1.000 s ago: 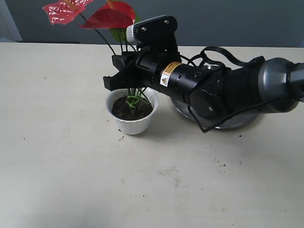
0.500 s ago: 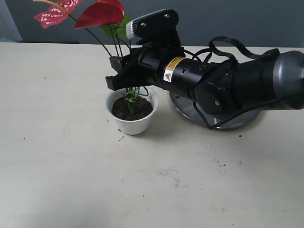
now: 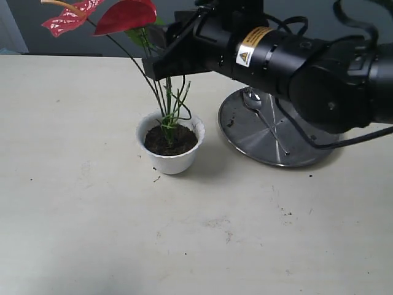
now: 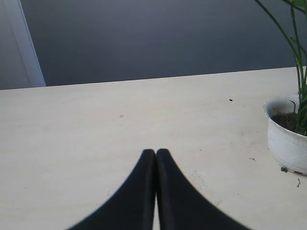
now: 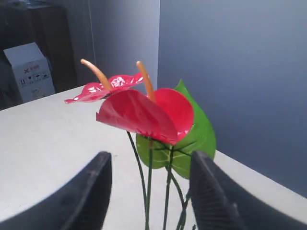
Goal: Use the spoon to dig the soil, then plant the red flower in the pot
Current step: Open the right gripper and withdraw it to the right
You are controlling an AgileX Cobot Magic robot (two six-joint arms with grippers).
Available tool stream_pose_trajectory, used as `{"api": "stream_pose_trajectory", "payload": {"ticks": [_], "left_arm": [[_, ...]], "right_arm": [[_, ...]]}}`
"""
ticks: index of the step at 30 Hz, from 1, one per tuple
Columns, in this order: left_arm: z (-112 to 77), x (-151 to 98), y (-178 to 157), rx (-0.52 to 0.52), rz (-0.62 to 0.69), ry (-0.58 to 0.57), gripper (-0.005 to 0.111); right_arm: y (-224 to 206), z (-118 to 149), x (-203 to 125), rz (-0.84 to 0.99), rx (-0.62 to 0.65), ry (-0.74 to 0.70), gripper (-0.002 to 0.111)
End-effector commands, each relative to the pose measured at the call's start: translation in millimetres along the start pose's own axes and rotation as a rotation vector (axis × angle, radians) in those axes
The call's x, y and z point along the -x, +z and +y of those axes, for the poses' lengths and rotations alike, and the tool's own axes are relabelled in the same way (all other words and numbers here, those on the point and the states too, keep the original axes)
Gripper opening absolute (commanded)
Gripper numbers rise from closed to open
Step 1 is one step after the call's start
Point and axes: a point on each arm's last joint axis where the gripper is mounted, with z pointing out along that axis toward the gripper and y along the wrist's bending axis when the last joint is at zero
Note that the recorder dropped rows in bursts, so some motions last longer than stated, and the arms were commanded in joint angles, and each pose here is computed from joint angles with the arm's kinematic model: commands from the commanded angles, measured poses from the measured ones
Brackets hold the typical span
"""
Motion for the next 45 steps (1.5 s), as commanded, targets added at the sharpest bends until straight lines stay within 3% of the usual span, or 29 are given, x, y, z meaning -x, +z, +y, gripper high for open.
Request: {"api": "stream_pose_trajectory", "payload": {"ticks": [1, 2, 5, 9, 12, 13, 22, 26, 32, 38, 42, 45], "left_arm": [[-0.1, 1.1, -0.6, -0.003, -0.009, -0.003, 0.0], [-0.1, 1.1, -0.6, -0.003, -0.009, -0.003, 0.0], [-0.1, 1.1, -0.6, -0.003, -0.009, -0.003, 0.0], [-0.1, 1.1, -0.6, -0.003, -0.009, -0.003, 0.0], [-0.1, 1.1, -0.6, -0.003, -0.009, -0.003, 0.0], [-0.1, 1.1, -0.6, -0.003, -0.009, -0.003, 0.0], [-0.1, 1.1, -0.6, -0.003, -0.009, -0.003, 0.0], [-0.1, 1.1, -0.6, -0.003, -0.009, -0.003, 0.0], [-0.1, 1.1, -0.6, -0.003, -0.009, -0.003, 0.0], [-0.1, 1.1, -0.6, -0.003, -0.009, -0.003, 0.0], [-0.1, 1.1, -0.6, -0.003, -0.009, -0.003, 0.0], [-0.1, 1.1, -0.6, -0.003, -0.009, -0.003, 0.0]], "right_arm": [[-21.5, -1.4, 9.7, 0.113, -0.013, -0.015, 0.014], [-29.8, -1.7, 11.4, 0.168, -0.015, -0.021, 0.001], [-51.5, -2.9, 5.8, 0.218, -0.022, -0.021, -0.001], [-96.3, -24.4, -40.1, 0.331, -0.115, 0.049, -0.001], [-116.0, -22.4, -62.0, 0.409, -0.119, 0.058, -0.001], [-124.0, -20.9, -72.0, 0.422, -0.133, 0.134, -0.001], [-162.3, -19.6, -137.7, 0.383, -0.223, 0.264, -0.001], [-175.8, -31.1, -145.3, 0.284, -0.373, 0.301, -0.001], [-193.6, -41.3, -146.9, 0.327, -0.51, 0.223, -0.001], [-194.9, -41.5, -145.4, 0.314, -0.516, 0.236, -0.001], [-194.3, -43.4, -141.2, 0.321, -0.494, 0.009, -0.001], [-201.9, -42.2, -130.1, 0.241, -0.491, 0.022, -0.001]]}}
